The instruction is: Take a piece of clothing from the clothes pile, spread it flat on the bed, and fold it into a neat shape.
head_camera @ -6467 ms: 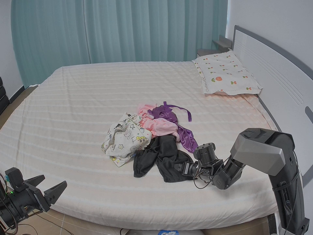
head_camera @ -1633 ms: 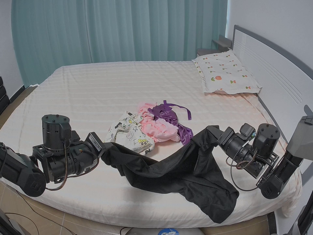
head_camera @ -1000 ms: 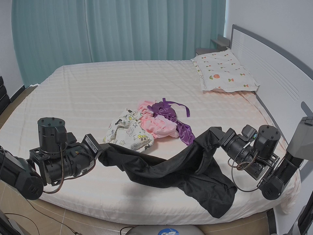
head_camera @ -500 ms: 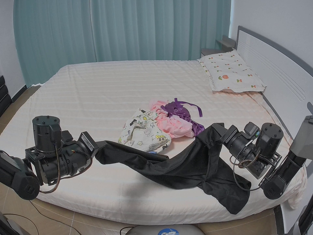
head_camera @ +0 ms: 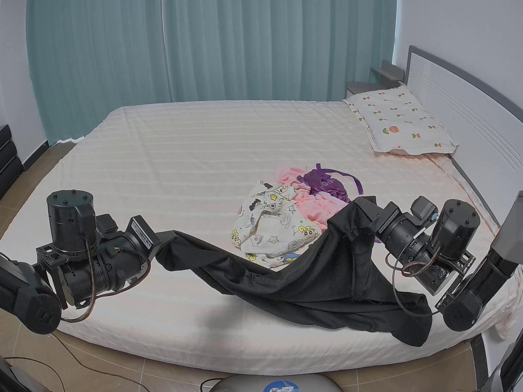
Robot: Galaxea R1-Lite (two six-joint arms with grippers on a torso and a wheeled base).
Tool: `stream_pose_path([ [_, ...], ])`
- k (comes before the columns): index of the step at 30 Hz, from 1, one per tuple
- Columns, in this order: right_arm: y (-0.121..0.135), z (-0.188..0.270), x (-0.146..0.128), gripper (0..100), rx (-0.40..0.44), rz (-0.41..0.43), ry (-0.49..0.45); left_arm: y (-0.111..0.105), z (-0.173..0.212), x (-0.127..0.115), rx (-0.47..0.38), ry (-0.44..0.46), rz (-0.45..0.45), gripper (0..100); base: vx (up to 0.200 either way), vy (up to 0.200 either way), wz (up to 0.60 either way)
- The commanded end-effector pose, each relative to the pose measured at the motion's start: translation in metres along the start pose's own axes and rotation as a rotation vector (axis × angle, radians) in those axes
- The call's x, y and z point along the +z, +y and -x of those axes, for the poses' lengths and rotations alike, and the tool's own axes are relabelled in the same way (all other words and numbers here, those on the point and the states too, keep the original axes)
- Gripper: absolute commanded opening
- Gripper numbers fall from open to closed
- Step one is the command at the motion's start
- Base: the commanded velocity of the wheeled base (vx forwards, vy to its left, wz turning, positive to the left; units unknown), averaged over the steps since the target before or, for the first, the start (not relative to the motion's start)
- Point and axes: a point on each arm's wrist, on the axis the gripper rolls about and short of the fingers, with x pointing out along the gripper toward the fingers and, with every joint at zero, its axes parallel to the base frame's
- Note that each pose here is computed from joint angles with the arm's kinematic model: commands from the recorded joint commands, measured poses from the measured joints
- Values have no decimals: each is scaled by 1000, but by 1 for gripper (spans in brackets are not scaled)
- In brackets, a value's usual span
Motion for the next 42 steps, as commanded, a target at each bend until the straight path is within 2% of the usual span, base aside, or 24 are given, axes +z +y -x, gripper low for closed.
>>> stream_pose_path([
  [1, 18, -5, 7, 0, 76, 33, -45, -1, 2, 1, -5, -4, 1, 0, 0, 200, 0],
  [4, 27, -9, -8, 0, 110, 125, -11, -2, 2, 1, -11, -6, 0, 0, 0, 200, 0],
  [7, 30, -14, -12, 0, 122, 154, -11, -2, 3, 1, -14, -10, 0, 0, 0, 200, 0],
  [11, 36, -17, -10, 0, 142, 152, -26, -5, 7, 3, -30, -18, -1, 0, 0, 200, 0],
  [14, 42, -16, -22, 0, 165, 148, 7, -6, 9, 1, -35, -14, -2, 0, 0, 200, 0],
  [22, 55, -14, -5, 0, 208, 139, -52, -6, 9, 2, -34, -20, -1, 0, 0, 200, 0],
  [42, 61, -10, -6, 0, 227, 136, -48, -10, 14, 5, -52, -40, -4, 0, 0, 200, 0],
])
